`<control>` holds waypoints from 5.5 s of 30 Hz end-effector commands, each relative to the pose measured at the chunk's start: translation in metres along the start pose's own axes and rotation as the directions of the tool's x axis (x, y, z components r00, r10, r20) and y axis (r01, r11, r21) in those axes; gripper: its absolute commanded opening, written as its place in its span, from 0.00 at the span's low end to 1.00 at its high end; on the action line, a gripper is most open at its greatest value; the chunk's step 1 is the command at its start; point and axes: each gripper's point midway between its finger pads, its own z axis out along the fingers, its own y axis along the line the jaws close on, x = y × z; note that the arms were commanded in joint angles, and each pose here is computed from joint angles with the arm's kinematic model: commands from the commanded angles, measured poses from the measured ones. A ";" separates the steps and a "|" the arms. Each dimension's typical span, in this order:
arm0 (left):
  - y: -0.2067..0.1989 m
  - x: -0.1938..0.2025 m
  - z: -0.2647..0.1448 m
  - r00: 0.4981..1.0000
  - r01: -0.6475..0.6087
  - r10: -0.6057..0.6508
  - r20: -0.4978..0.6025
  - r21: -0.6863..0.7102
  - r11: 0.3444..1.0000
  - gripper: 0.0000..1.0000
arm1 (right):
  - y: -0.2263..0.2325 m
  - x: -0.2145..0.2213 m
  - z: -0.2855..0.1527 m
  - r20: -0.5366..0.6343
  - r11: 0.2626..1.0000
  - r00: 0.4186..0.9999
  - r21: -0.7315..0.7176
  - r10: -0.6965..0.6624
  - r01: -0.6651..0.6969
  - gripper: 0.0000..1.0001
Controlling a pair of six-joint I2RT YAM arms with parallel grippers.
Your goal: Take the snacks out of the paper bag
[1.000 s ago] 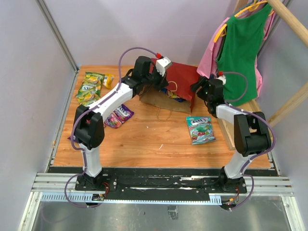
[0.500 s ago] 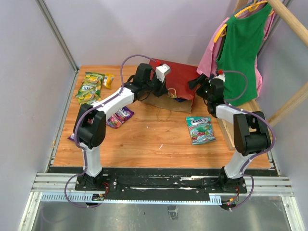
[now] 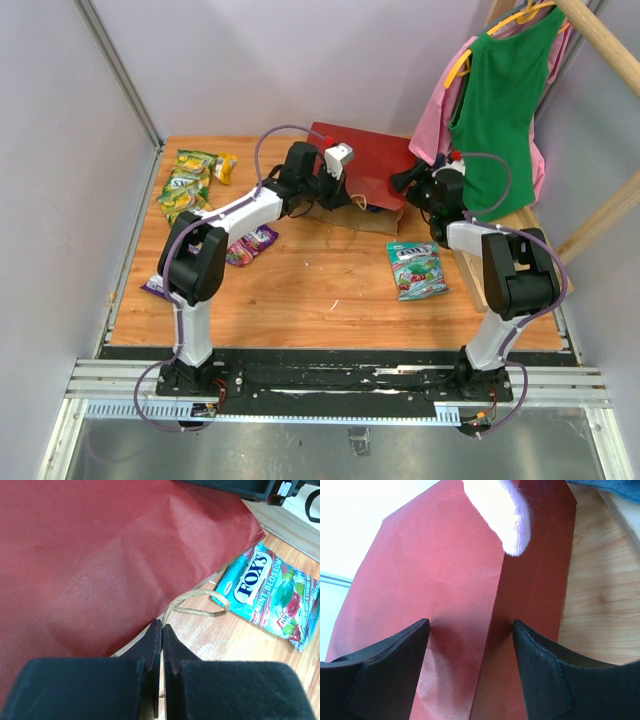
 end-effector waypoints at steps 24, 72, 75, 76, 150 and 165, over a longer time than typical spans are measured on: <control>-0.024 -0.024 -0.033 0.996 -0.019 0.019 0.084 0.000 1.000 0.01 | 0.004 -0.017 0.005 0.023 0.997 1.000 -0.075 0.004 -0.002 0.01; 0.056 -0.087 -0.061 0.980 0.003 0.060 0.191 -0.310 0.951 0.01 | 0.133 -0.071 -0.007 -0.017 0.920 0.957 -0.282 -0.288 0.272 0.93; 0.056 -0.098 -0.065 0.974 -0.001 0.070 0.214 -0.307 0.952 0.00 | 0.132 -0.053 -0.032 -0.018 0.930 0.976 -0.309 -0.216 0.200 0.93; 0.056 -0.101 -0.065 0.974 -0.004 0.073 0.216 -0.306 0.952 0.01 | 0.130 -0.044 -0.039 -0.019 0.934 0.982 -0.311 -0.188 0.173 0.93; 0.075 -0.148 -0.084 0.949 -0.076 0.188 0.254 -0.395 0.916 0.00 | 0.164 0.156 0.092 -0.169 0.974 0.985 -0.222 0.015 -0.053 0.01; 0.083 -0.145 -0.079 0.953 -0.058 0.172 0.247 -0.409 0.911 0.00 | 0.189 0.148 -0.028 -0.159 0.929 0.974 -0.359 -0.162 0.096 0.01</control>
